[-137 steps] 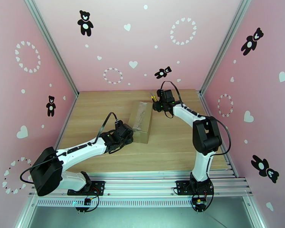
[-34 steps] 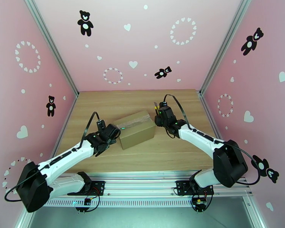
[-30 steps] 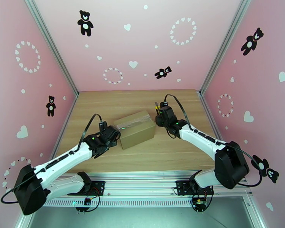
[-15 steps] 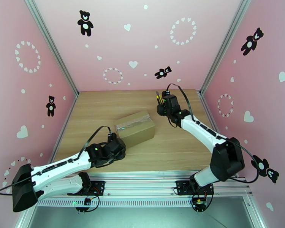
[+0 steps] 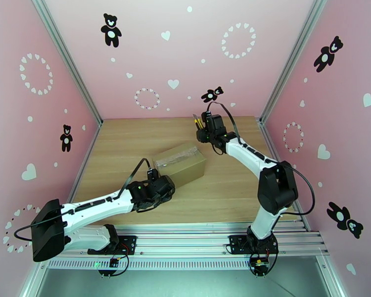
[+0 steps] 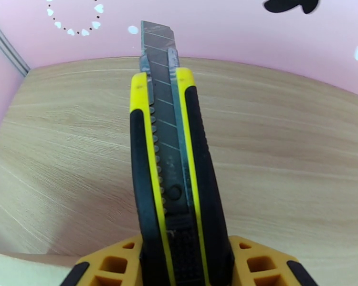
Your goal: Unpack the express box
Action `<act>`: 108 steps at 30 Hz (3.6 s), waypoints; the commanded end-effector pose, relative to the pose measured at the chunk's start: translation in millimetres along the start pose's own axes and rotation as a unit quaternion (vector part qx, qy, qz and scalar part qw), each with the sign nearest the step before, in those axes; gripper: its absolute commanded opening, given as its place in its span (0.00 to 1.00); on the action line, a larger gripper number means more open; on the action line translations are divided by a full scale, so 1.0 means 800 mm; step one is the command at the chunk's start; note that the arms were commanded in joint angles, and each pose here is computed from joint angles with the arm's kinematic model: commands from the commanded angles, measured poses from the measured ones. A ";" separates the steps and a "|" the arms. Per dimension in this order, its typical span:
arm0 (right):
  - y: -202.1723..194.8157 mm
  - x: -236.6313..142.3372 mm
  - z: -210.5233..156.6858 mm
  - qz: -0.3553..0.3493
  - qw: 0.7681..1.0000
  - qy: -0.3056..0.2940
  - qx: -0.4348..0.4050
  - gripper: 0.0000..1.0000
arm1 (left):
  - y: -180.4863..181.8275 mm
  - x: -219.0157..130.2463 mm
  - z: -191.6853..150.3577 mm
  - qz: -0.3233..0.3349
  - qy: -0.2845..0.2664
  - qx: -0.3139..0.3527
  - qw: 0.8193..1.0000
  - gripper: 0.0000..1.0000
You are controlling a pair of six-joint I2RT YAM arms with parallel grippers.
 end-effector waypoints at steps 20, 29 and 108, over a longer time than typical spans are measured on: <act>0.037 0.052 0.018 0.055 0.997 -0.011 -0.047 0.00 | 0.032 0.035 0.060 0.064 -0.060 -0.045 0.995 0.48; 0.051 0.049 0.003 0.057 0.997 0.005 -0.056 0.00 | 0.042 0.039 0.084 0.073 -0.077 -0.049 0.993 0.48; 0.079 -0.226 -0.115 0.007 0.999 0.034 -0.022 0.00 | 0.029 -0.083 0.191 -0.061 -0.182 -0.001 0.981 0.50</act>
Point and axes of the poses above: each hand's point on the last joint's axis, 136 mm out from that joint toward the fingers, its own x axis out along the fingers, its own y axis along the line the jaws close on, z = x × y, the point moved 6 cm from there along -x, back along the fingers, and after that the axes turned 11 degrees about -x, right-handed, at the moved point
